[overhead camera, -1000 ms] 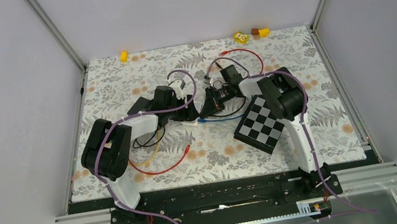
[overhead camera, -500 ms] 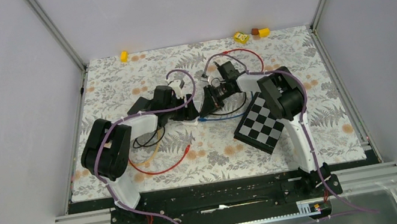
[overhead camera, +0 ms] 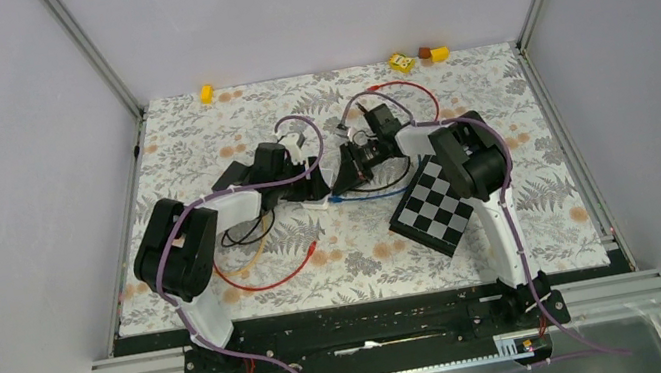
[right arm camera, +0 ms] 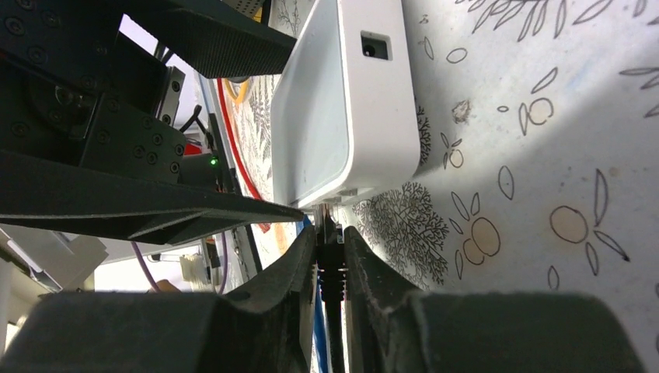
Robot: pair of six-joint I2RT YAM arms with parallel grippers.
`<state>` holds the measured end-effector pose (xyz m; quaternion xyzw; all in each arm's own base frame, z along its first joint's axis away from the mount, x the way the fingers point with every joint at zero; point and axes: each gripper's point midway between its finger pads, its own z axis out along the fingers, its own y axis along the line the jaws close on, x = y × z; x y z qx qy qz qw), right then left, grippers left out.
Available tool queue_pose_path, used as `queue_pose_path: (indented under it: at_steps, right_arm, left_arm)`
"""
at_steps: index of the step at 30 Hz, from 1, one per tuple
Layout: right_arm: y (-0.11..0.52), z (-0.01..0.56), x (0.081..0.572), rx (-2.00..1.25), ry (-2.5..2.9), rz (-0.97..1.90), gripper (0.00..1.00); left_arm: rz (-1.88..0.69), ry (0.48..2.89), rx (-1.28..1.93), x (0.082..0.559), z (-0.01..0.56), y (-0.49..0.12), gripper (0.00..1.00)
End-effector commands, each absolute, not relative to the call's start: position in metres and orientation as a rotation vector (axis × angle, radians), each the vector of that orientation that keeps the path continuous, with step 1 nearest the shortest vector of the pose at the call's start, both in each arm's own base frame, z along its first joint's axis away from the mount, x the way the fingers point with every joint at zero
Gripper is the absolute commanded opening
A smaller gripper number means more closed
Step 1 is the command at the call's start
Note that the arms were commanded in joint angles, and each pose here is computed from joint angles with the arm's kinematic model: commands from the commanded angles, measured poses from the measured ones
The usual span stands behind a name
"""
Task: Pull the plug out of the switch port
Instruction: Pull the connector from the switch port.
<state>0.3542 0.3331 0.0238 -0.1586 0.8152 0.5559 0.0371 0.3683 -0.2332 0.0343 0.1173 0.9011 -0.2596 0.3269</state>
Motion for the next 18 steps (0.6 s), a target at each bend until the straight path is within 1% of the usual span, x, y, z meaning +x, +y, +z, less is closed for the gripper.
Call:
queue_pose_path:
  at_steps: [1,5,9,13,18]
  right_arm:
    - [0.316,0.029,0.37,-0.522,2.514,1.626,0.0]
    - [0.313,0.035,0.373,-0.502,2.523,1.626,0.0]
    - [0.318,0.045,0.37,-0.435,2.494,1.695,0.0]
    - [0.318,0.04,0.372,-0.44,2.495,1.679,0.0]
    - [0.314,0.036,0.378,-0.488,2.519,1.584,0.05]
  left_arm:
    - [-0.599,2.386,0.263,0.368,0.03,-0.211,0.0]
    - [-0.579,2.382,0.262,0.37,0.029,-0.209,0.0]
    - [-0.565,2.38,0.254,0.372,0.029,-0.207,0.0]
    - [-0.578,2.38,0.258,0.371,0.03,-0.209,0.0]
    - [-0.599,2.38,0.276,0.37,0.031,-0.212,0.0]
